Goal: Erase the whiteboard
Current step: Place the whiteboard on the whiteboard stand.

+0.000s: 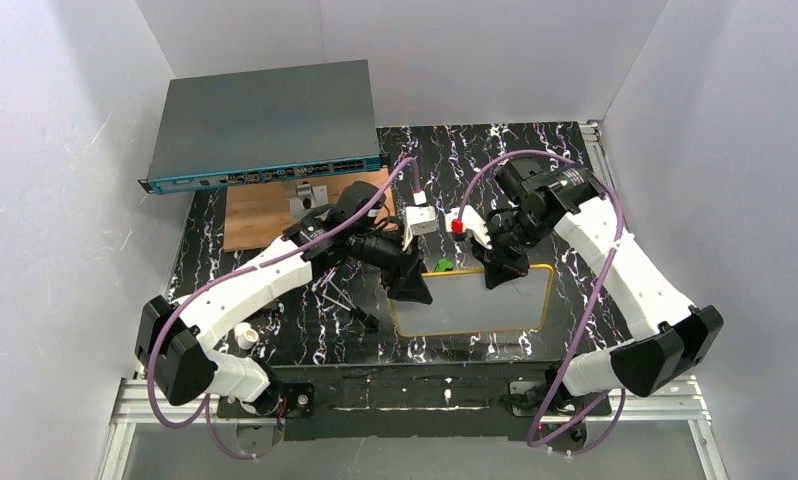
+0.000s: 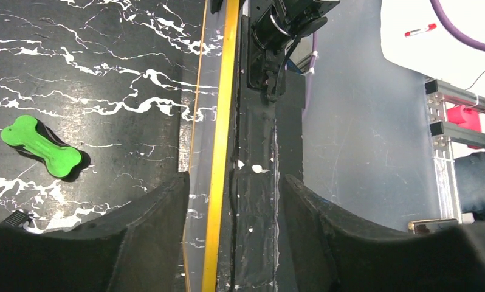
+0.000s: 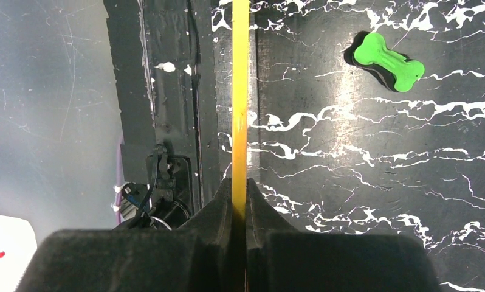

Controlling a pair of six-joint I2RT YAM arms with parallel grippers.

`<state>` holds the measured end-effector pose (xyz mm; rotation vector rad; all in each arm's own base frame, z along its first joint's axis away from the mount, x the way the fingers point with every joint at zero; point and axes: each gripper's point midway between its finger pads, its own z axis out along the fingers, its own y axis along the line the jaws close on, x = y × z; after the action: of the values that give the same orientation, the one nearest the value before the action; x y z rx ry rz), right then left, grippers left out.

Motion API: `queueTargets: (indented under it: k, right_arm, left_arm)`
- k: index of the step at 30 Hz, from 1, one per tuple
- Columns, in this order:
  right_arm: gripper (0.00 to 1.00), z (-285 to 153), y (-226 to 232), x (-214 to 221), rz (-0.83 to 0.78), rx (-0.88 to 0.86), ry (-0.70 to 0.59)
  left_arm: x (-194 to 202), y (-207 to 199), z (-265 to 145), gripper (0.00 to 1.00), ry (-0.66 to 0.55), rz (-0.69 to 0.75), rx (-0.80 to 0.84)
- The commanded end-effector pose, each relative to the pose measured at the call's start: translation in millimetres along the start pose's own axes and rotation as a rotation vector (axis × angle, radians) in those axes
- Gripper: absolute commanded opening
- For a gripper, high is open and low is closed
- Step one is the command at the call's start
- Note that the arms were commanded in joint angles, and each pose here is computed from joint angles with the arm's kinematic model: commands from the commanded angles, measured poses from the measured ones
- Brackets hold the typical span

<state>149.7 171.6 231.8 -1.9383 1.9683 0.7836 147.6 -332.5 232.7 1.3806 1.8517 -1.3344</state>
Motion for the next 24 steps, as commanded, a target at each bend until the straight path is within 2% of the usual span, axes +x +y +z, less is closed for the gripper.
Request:
queueTargets:
  k: [1, 5, 8, 15, 16, 17, 18, 20, 24]
  right_arm:
    - [0.01, -7, 3, -25, -0.027, -0.009, -0.09]
    - [0.01, -6, 5, -27, -0.028, -0.022, -0.1]
    - [0.01, -5, 6, -28, -0.023, -0.032, -0.103]
    - [0.01, 1, 3, -31, 0.006, -0.043, -0.122]
    - [0.07, 1, 3, -33, 0.016, -0.049, -0.131]
    - [0.18, 2, 3, -35, 0.025, -0.053, -0.14]
    - [0.36, 1, 4, -37, 0.033, -0.06, -0.155]
    - [0.59, -4, 5, -43, 0.049, -0.071, -0.192]
    - [0.67, -32, 4, -60, 0.064, -0.072, -0.3]
  left_arm:
    - [-3, -5, -3, 0.51, 0.012, 0.043, 0.016]
    - [4, 0, 2, 0.28, 0.053, 0.052, 0.007]
    - [7, 2, 4, 0.0, 0.073, 0.067, 0.001]
    - [5, 7, -6, 0.0, 0.061, 0.085, -0.108]
    - [5, 7, -8, 0.0, 0.054, 0.077, -0.125]
    - [6, 7, -11, 0.0, 0.046, 0.067, -0.144]
    - [7, 6, -14, 0.0, 0.034, 0.056, -0.157]
    - [11, 2, -19, 0.0, 0.011, 0.028, -0.177]
    - [23, -5, -29, 0.0, -0.016, -0.016, -0.211]
